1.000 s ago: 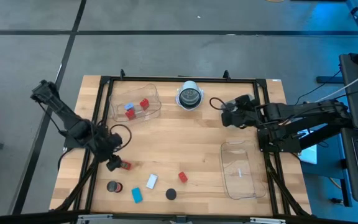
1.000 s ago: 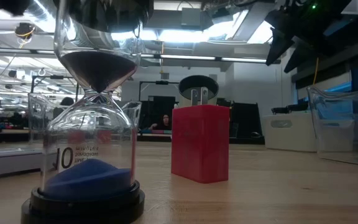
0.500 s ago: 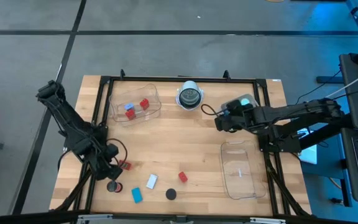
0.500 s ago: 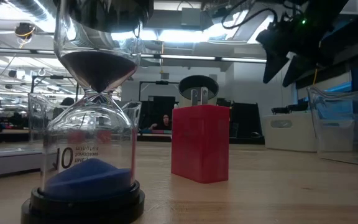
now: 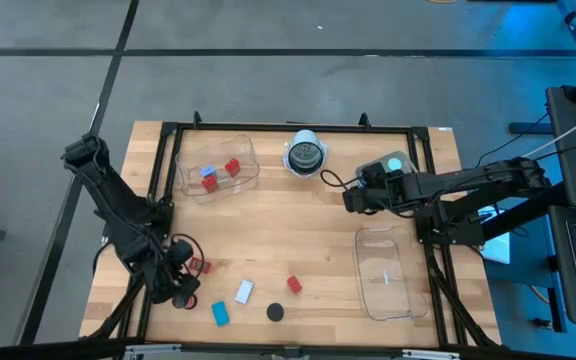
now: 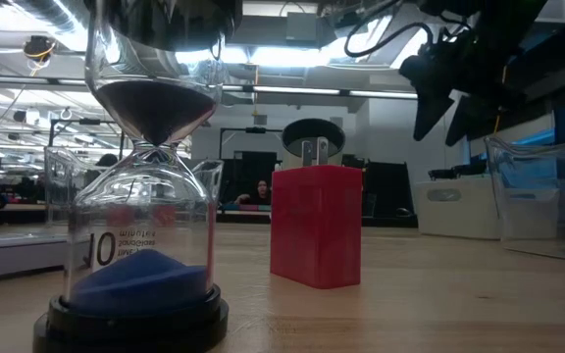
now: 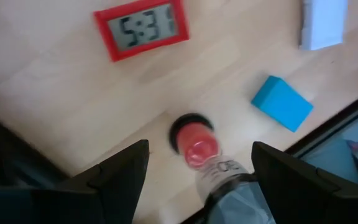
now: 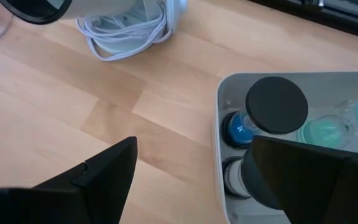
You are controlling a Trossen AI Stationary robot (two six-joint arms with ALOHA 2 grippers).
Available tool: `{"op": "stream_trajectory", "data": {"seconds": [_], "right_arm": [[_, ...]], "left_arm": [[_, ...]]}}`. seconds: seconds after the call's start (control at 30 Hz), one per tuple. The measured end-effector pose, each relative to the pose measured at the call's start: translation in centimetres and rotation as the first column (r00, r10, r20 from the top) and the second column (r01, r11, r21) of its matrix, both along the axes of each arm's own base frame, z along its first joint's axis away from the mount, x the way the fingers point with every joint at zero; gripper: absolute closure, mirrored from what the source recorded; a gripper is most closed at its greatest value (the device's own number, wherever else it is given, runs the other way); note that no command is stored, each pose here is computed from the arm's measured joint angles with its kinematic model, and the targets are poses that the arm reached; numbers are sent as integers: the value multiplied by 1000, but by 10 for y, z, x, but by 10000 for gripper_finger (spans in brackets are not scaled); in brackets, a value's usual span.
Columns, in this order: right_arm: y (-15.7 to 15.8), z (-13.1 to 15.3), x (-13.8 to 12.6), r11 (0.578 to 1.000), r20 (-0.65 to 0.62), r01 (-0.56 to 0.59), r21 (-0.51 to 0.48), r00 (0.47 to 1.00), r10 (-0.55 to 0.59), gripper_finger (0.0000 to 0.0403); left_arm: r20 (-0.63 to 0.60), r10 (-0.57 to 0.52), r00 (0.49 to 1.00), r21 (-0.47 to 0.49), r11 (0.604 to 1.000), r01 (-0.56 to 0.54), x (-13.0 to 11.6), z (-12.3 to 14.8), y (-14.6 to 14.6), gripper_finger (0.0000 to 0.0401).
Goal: Pick & Place Office items
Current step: Put the red hourglass into the gray bin
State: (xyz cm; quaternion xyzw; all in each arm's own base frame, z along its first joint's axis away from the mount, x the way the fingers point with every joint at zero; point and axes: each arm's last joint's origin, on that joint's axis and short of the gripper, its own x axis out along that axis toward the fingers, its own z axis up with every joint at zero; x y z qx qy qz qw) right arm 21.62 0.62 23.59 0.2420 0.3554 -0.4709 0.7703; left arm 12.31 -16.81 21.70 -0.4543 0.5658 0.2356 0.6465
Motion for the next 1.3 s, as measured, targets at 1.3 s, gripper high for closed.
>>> {"op": "stream_trajectory", "data": {"seconds": [1.3], "right_arm": [[7,-1,0,998,40,19,67,999,-22,85]], "left_arm": [[41,-99,994,1,995,99,6,-11,-17,120]]}}
